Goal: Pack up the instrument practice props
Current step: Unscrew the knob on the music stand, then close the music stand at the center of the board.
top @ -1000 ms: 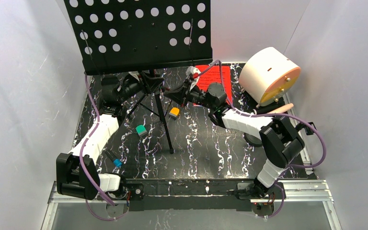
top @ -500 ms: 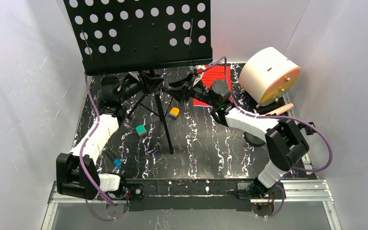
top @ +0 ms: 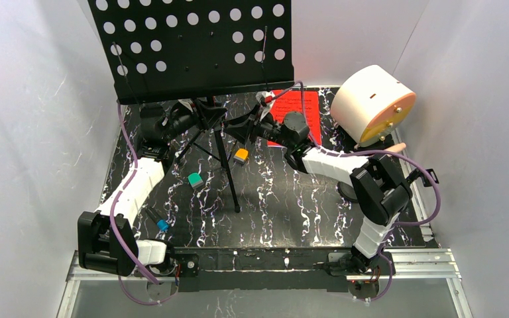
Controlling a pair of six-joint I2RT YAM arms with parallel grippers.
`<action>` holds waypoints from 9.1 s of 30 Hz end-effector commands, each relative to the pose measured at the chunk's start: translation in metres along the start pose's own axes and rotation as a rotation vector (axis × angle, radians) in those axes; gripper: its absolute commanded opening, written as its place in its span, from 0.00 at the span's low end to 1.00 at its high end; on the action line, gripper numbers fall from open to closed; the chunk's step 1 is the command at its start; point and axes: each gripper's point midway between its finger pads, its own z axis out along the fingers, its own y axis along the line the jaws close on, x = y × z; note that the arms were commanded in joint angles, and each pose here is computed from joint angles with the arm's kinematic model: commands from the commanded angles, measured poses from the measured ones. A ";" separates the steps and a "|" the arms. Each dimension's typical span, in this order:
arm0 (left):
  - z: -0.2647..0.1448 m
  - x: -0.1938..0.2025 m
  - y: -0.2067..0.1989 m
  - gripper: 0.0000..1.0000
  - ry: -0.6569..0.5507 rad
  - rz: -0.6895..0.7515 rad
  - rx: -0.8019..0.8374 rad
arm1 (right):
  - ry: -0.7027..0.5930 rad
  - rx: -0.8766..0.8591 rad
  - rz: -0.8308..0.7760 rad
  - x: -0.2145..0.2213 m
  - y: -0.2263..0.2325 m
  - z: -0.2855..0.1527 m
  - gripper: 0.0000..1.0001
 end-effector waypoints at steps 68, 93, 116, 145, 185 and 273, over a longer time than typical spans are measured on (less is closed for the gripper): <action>0.003 0.023 -0.020 0.00 0.094 -0.184 0.073 | -0.102 0.168 0.319 -0.060 0.034 -0.026 0.64; 0.003 0.021 -0.024 0.00 0.090 -0.176 0.081 | -0.066 0.017 0.686 -0.053 0.024 -0.003 0.30; 0.004 0.024 -0.021 0.00 0.094 -0.181 0.073 | -0.011 0.036 0.091 -0.062 0.028 -0.032 0.56; 0.012 0.047 -0.050 0.00 0.130 -0.138 0.196 | -0.261 -0.230 -0.154 -0.137 0.035 0.000 0.70; -0.036 -0.026 -0.021 0.43 -0.113 -0.049 -0.005 | -0.169 -0.407 -0.063 -0.110 0.042 0.017 0.01; -0.011 -0.098 -0.050 0.00 -0.358 -0.119 0.284 | -0.009 0.409 -0.098 0.032 0.061 -0.052 0.65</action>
